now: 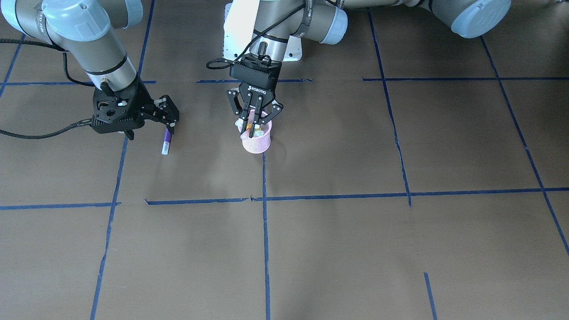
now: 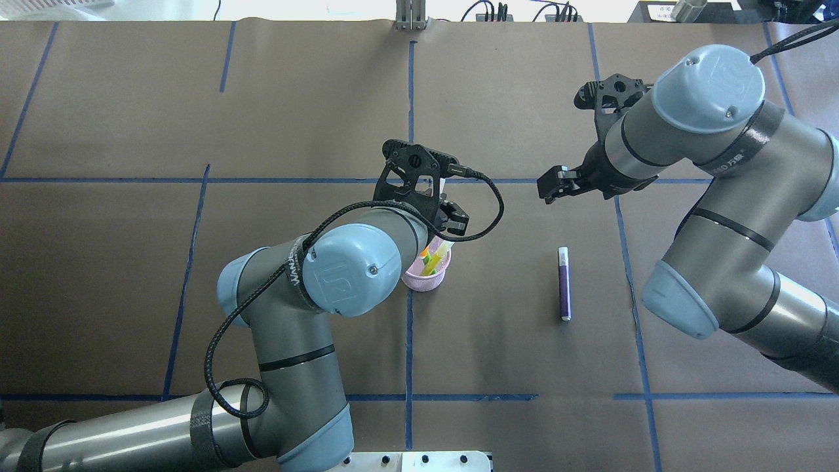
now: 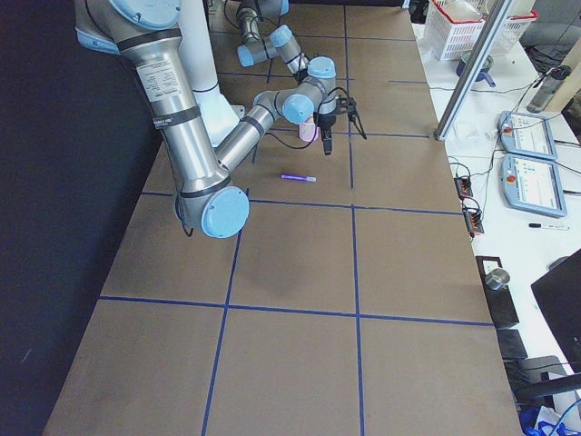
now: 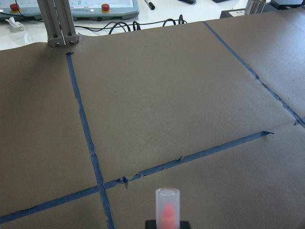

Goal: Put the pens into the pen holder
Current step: 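Carry the orange highlighter over the pink cup and drop it in with the left gripper, then withdraw the left gripper from the cup while the right gripper moves toward the purple marker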

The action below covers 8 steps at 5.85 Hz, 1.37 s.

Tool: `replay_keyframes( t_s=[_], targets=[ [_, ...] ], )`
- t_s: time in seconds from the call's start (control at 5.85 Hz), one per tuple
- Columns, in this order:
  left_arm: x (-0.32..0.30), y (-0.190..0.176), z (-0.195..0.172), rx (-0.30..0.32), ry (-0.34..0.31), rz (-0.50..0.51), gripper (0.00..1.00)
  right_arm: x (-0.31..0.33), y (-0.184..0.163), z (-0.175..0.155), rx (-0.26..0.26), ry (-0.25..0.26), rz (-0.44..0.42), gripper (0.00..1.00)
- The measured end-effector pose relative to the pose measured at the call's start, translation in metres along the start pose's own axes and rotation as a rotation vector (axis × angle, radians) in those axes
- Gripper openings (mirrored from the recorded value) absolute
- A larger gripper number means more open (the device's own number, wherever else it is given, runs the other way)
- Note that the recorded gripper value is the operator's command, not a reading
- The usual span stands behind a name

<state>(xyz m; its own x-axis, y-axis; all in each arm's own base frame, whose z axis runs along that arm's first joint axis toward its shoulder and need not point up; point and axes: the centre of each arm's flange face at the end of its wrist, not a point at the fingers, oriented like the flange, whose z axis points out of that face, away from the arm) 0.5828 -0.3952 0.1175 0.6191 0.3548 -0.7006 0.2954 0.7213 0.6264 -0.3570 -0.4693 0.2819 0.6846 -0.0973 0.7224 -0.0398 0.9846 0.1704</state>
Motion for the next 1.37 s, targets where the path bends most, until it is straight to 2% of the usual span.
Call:
replay_keyframes(
  t_s=[0.51, 0.68, 0.86, 1.03, 1.37],
  targets=[
    [0.002, -0.003, -0.004, -0.003, 0.019, -0.007, 1.00, 0.000, 0.000, 0.000, 0.000, -0.001, 0.000, 1.00],
    [-0.001, -0.010, -0.008, -0.026, 0.042, -0.014, 1.00, 0.000, 0.000, 0.000, 0.000, -0.001, 0.000, 1.00],
    [-0.011, -0.022, -0.011, -0.079, 0.069, -0.025, 1.00, -0.001, 0.001, 0.000, -0.002, -0.002, 0.000, 1.00],
    [-0.029, -0.037, -0.010, -0.164, 0.078, -0.039, 1.00, -0.002, 0.002, 0.000, -0.003, -0.003, 0.001, 1.00],
    [-0.084, -0.071, -0.023, -0.431, 0.038, -0.116, 1.00, -0.008, 0.007, 0.004, -0.013, -0.006, 0.012, 1.00]
  ],
)
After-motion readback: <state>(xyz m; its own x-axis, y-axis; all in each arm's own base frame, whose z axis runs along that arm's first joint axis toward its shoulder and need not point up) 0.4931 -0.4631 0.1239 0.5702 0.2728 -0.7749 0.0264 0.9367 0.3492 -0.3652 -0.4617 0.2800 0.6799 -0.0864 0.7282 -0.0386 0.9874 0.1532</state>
